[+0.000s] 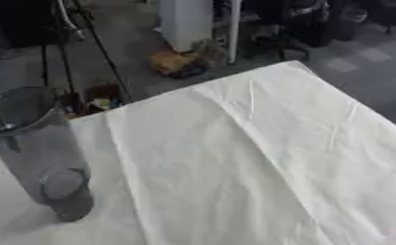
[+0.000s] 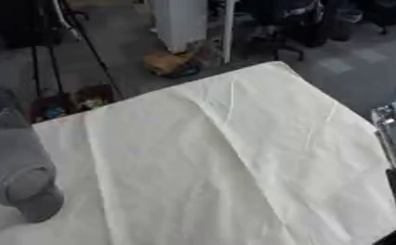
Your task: Arrange flowers into the vase.
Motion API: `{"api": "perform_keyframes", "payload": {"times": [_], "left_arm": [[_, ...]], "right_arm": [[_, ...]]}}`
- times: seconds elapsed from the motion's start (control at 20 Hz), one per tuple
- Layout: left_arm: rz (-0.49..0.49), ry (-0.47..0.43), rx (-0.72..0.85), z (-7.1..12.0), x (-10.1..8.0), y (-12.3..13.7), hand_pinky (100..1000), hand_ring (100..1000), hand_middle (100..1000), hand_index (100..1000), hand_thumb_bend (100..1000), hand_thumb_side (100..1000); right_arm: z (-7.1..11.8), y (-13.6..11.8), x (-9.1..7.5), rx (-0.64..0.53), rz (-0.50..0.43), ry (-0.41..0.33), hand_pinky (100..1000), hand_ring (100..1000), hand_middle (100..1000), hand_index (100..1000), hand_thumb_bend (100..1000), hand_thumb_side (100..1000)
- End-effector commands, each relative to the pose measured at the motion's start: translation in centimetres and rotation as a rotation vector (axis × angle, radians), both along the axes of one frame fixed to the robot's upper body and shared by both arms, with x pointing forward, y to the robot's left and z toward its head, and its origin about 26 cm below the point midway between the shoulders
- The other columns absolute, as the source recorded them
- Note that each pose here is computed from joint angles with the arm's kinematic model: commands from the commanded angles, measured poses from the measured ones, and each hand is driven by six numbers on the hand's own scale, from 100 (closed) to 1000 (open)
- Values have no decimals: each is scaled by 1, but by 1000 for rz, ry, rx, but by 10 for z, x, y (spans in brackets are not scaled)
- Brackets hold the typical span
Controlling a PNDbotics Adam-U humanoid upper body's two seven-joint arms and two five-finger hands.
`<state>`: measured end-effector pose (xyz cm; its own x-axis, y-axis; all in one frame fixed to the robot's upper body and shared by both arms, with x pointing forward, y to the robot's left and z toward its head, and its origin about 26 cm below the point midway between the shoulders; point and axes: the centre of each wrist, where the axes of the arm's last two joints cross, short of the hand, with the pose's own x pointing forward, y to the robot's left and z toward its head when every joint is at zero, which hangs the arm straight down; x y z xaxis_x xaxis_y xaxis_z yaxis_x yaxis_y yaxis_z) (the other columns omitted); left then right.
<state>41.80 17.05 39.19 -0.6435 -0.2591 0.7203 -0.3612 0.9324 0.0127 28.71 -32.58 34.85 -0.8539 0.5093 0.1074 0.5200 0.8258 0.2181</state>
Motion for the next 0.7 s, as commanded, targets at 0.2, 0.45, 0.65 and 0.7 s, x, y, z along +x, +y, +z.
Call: {"api": "perform_keyframes", "payload": {"times": [0.2, 0.45, 0.65, 0.7], "left_arm": [[-13, -48, 6, 13, -8, 2, 100, 100, 100, 137, 298, 583], [-10, -52, 10, 13, -9, 1, 100, 100, 100, 133, 244, 614], [-17, -62, -1, 18, -9, -1, 100, 100, 100, 133, 229, 627], [-20, -65, -5, 19, -10, -3, 100, 100, 100, 133, 228, 626]], "right_arm": [[8, 0, -5, -8, 6, -28, 791, 889, 846, 909, 100, 1000], [8, 1, -5, -7, 8, -27, 792, 890, 847, 909, 100, 1000], [8, 1, -5, -5, 10, -31, 792, 890, 847, 909, 100, 1000], [9, 2, -5, -5, 12, -33, 792, 890, 847, 909, 100, 1000]]}}
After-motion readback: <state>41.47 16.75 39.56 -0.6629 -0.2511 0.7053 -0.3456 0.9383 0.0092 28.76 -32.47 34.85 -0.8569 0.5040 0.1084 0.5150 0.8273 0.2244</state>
